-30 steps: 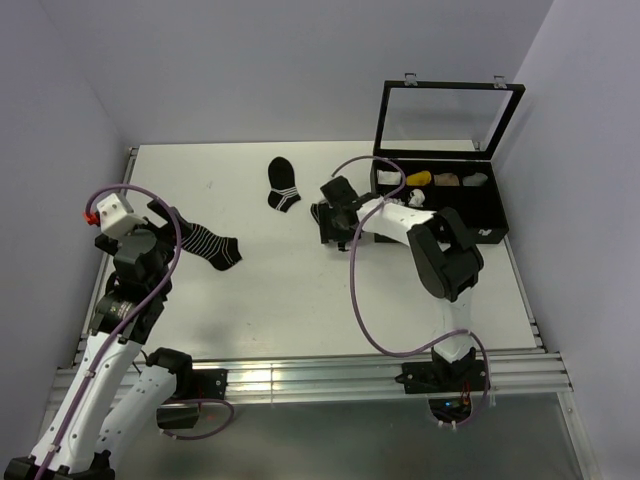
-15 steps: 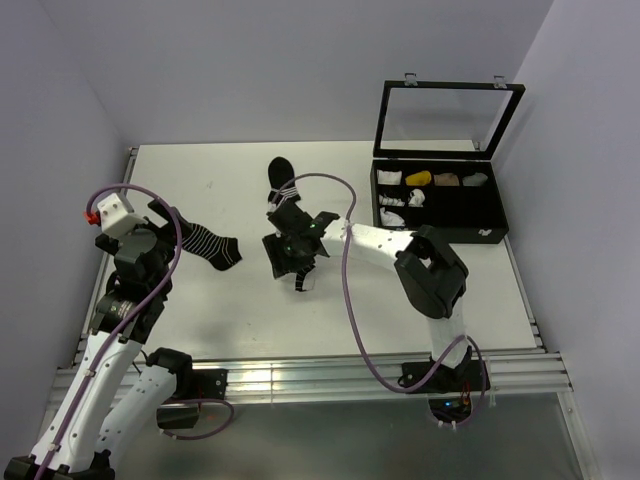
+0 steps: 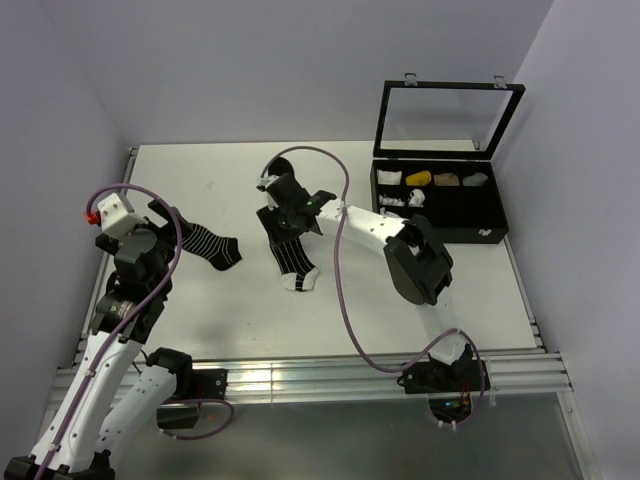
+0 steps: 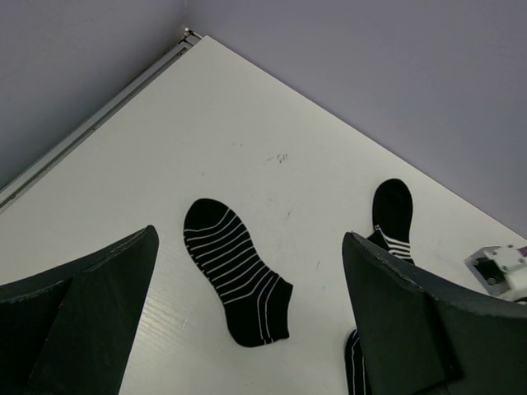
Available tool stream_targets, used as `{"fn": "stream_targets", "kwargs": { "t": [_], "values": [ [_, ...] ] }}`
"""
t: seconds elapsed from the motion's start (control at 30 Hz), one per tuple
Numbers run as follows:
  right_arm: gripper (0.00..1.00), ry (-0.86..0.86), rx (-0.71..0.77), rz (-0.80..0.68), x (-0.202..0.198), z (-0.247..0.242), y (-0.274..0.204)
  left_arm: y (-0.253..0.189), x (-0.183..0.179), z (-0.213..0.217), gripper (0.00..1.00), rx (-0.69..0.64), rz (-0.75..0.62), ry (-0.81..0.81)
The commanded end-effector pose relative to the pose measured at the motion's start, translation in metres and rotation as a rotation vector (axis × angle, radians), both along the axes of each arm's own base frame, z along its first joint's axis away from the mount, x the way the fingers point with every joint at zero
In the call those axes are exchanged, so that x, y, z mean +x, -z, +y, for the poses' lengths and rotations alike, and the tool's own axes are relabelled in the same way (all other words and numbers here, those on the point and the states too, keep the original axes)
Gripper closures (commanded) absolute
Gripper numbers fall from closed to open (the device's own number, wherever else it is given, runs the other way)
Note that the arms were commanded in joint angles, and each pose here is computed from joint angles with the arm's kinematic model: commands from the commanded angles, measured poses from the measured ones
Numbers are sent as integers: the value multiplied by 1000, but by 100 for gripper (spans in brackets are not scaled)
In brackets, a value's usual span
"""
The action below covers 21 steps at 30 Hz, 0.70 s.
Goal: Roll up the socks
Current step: Move the sock to the center of the board.
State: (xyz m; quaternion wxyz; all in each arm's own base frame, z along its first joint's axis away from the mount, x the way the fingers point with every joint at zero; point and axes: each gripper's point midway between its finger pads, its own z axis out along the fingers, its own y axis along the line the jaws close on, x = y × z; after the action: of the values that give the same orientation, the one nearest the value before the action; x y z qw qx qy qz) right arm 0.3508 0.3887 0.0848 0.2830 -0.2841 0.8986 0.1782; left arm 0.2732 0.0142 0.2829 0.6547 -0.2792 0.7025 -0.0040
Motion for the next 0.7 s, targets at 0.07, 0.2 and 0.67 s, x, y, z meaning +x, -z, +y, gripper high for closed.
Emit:
{"fn": "stream_targets", "kwargs": {
  "t": [0.07,0.2,0.67],
  "values": [
    [43,10,-21,6,25,-5,31,-15,0,-2,0,-22,-44,12],
    [44,86,-55,33,29,-24,49,-15,0,-3,1,-24,-44,16],
    [40,556,-95,148,-17,-130,47,-13,2,-6,1,-30,-38,35]
  ]
}}
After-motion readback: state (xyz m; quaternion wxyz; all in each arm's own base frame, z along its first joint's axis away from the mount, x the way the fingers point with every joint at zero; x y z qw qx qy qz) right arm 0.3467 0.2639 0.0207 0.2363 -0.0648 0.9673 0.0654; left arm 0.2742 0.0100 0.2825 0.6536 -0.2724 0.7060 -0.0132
